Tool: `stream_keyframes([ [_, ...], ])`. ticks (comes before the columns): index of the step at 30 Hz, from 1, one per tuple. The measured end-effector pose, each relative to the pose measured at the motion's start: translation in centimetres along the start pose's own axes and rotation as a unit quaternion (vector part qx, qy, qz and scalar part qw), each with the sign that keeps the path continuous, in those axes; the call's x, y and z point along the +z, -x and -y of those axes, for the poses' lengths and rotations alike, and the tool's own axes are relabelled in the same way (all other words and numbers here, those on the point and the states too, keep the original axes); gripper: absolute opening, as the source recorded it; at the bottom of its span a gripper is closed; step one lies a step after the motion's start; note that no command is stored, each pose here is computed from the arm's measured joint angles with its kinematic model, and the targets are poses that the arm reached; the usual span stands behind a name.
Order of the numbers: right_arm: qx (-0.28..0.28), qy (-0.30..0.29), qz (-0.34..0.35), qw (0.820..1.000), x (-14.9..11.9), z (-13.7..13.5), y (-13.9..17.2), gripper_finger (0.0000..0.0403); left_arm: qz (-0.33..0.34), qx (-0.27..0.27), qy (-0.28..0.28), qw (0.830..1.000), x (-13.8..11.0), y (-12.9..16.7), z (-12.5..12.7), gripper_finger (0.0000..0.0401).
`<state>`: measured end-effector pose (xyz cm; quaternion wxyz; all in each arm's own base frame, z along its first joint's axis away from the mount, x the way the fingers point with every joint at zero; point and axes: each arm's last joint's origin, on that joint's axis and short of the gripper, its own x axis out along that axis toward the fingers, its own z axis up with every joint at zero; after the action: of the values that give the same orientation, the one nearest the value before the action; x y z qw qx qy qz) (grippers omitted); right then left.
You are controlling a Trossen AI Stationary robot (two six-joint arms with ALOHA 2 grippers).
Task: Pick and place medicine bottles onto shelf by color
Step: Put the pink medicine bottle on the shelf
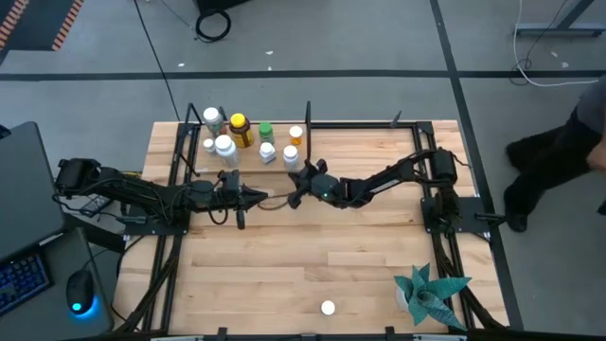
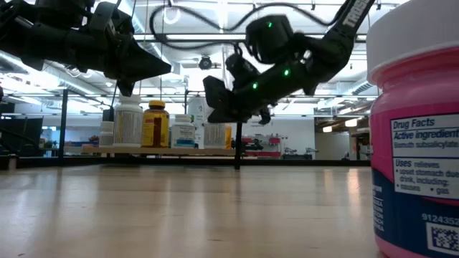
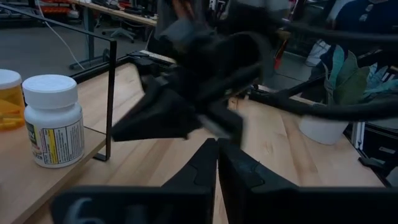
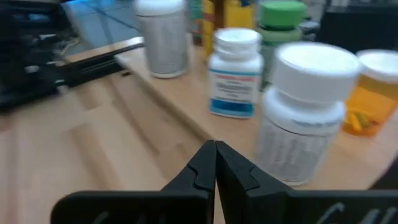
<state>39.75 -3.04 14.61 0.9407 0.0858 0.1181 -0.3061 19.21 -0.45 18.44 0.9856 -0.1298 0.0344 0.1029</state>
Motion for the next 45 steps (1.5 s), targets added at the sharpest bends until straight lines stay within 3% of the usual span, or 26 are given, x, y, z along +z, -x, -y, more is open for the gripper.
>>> stream_keyframes([
  [5, 0.03, 0.016, -0.01, 0.999, 1.5, -1.8, 2.6, 0.0009, 0.0, 0.0, 0.0, 1.0, 0.0, 0.0, 0.0, 0.0027],
  [9, 0.108, 0.012, -0.06, 0.992, 3.2, -3.0, 5.5, 0.0014, 0.0, 0.0, 0.0, 1.0, 0.0, 0.0, 0.0, 0.0027],
  [14, 0.252, 0.0, -0.163, 0.954, 4.4, -4.3, 9.9, 0.0021, 0.001, 0.0, 0.001, 1.0, 0.0, 0.0, 0.0, 0.0019],
  [17, 0.297, 0.011, -0.195, 0.935, 5.0, -5.4, 12.5, 0.0019, 0.006, -0.001, 0.001, 1.0, 0.1, 0.0, 0.0, 0.002],
  [22, 0.317, 0.076, -0.235, 0.916, 6.5, -7.9, 15.6, 0.0014, 0.038, -0.009, 0.006, 0.999, 0.8, 0.0, 0.2, 0.0027],
  [29, 0.341, 0.135, -0.281, 0.887, 8.2, -12.1, 16.9, 0.0013, 0.07, -0.018, 0.013, 0.997, 1.4, 0.1, 0.3, 0.0024],
  [35, 0.362, 0.176, -0.353, 0.845, 6.7, -16.1, 17.1, 0.0013, 0.069, -0.019, 0.017, 0.997, 1.4, 0.1, 0.3, 0.0031],
  [45, 0.365, 0.191, -0.39, 0.823, 4.2, -21.7, 19.3, 0.0063, 0.019, -0.048, 0.032, 0.998, 0.2, 0.4, 1.6, 0.0059],
])
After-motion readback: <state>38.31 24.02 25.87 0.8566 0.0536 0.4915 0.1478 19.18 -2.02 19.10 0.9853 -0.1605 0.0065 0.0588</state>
